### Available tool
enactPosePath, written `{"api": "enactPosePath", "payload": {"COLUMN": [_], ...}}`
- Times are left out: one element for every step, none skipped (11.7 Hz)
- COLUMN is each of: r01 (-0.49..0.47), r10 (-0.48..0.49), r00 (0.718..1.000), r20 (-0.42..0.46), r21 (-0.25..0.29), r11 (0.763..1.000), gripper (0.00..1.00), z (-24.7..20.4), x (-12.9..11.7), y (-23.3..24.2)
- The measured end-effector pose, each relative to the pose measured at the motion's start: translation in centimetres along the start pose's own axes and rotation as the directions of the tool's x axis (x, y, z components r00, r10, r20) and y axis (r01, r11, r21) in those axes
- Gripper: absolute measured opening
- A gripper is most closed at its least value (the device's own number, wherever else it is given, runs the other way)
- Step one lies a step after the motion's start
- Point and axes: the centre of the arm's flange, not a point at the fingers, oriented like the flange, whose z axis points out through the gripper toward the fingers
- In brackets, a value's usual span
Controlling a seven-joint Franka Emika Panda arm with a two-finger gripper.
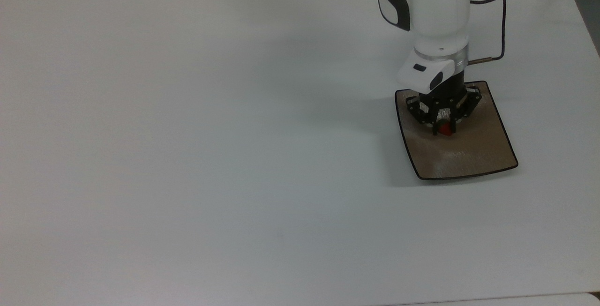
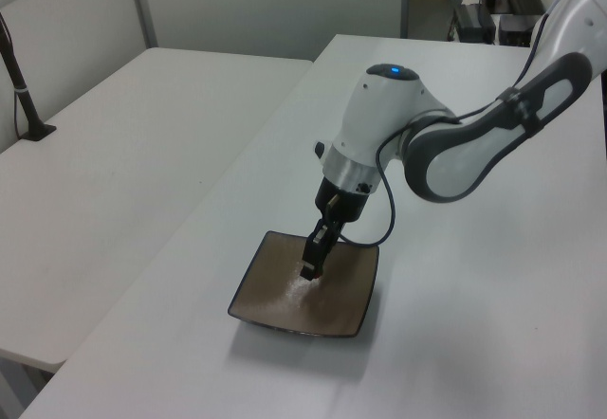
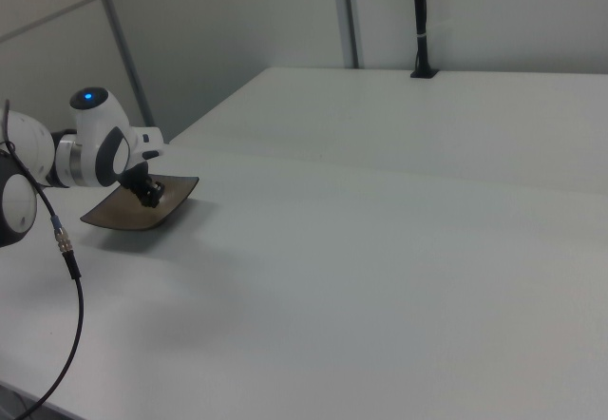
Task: Strawberries on a ceramic plate
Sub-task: 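Lower the strawberry onto the plate and open the gripper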
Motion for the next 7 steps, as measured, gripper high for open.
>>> {"api": "enactPosePath", "payload": {"r01": [-0.001,-0.001,0.002,0.006,0.011,0.012,0.011], "r10": [0.001,0.001,-0.001,-0.005,-0.010,-0.011,-0.010], "r00": [1.000,1.000,1.000,0.999,0.999,0.999,0.999], "r20": [-0.012,-0.017,-0.024,-0.033,-0.040,-0.041,-0.039], "r21": [0.004,0.007,0.011,0.017,0.023,0.023,0.022], "r11": [1.000,1.000,1.000,1.000,1.000,1.000,1.000], "gripper": [0.33,0.33,0.33,0.33,0.33,0.33,0.35], "z": [0.53,0.82,1.09,1.19,1.22,1.28,1.34], "x": [-0.02,-0.07,-0.22,-0.37,-0.54,-0.63,-0.68], "y": [0.13,0.17,-0.01,-0.32,-0.65,-0.72,-0.65]}}
